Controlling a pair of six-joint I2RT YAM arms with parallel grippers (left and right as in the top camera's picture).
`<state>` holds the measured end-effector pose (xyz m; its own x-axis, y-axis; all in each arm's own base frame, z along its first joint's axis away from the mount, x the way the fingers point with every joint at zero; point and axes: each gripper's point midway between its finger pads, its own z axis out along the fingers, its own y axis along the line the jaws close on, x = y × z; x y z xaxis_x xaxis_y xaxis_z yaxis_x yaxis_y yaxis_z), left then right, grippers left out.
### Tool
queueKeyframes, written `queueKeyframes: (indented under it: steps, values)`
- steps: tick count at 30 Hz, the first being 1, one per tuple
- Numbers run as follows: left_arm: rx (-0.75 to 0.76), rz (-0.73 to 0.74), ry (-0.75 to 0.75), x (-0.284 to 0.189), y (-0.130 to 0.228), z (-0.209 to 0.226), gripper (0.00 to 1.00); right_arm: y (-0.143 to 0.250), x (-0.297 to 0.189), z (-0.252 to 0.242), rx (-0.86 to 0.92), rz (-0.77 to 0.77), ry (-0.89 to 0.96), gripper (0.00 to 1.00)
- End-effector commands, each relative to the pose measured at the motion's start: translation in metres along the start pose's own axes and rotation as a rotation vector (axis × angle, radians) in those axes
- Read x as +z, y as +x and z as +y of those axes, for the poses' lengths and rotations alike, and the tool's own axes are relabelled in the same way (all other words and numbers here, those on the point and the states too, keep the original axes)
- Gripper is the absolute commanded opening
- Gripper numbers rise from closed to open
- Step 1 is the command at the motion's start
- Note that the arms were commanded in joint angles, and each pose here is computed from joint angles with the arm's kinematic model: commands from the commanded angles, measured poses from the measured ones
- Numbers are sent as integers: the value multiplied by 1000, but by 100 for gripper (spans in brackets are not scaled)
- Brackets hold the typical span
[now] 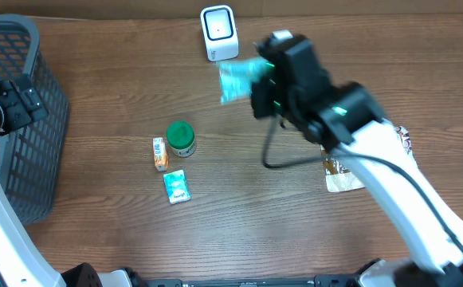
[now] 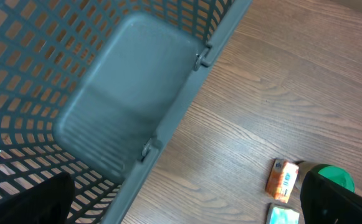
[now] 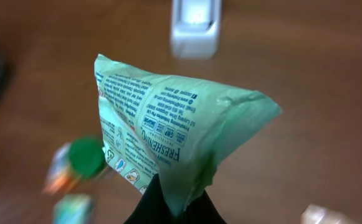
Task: Scan the item barcode
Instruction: 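Carry the wipes pack to the white scanner and hold it there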
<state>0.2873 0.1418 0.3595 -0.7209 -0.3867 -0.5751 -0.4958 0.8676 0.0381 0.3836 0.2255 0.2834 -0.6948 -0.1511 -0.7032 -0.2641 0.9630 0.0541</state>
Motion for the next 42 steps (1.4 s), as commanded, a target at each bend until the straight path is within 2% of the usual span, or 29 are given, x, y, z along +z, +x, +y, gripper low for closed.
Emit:
queueKeyframes:
  steps: [1, 4, 8, 11, 17, 23, 26, 32, 42]
  values:
    - [18, -12, -10, -2, -3, 3, 100, -40, 15, -40, -187, -143, 372, 4]
    - [18, -13, -10, -2, -3, 3, 100, -65, 40, -48, -294, -221, 517, 4]
    - [18, -12, -10, -2, -3, 3, 100, -92, 76, -41, -457, -295, 589, 4]
    - [18, -12, -10, -2, -3, 3, 99, -106, 102, -31, -667, -318, 645, 4]
    - [18, -13, -10, -2, -3, 3, 99, -109, 160, -17, -1009, -321, 730, 4]
    - [18, -12, -10, -2, -3, 3, 100, -96, 210, -34, -1057, -331, 800, 4]
    - [18, -12, -10, -2, -3, 3, 99, -95, 218, -37, -1045, -356, 801, 4]
    - [18, -12, -10, -2, -3, 3, 100, -104, 216, -28, -1043, -432, 773, 4]
    - [18, -12, -10, -2, -3, 3, 100, -106, 218, -22, -1063, -456, 741, 4]
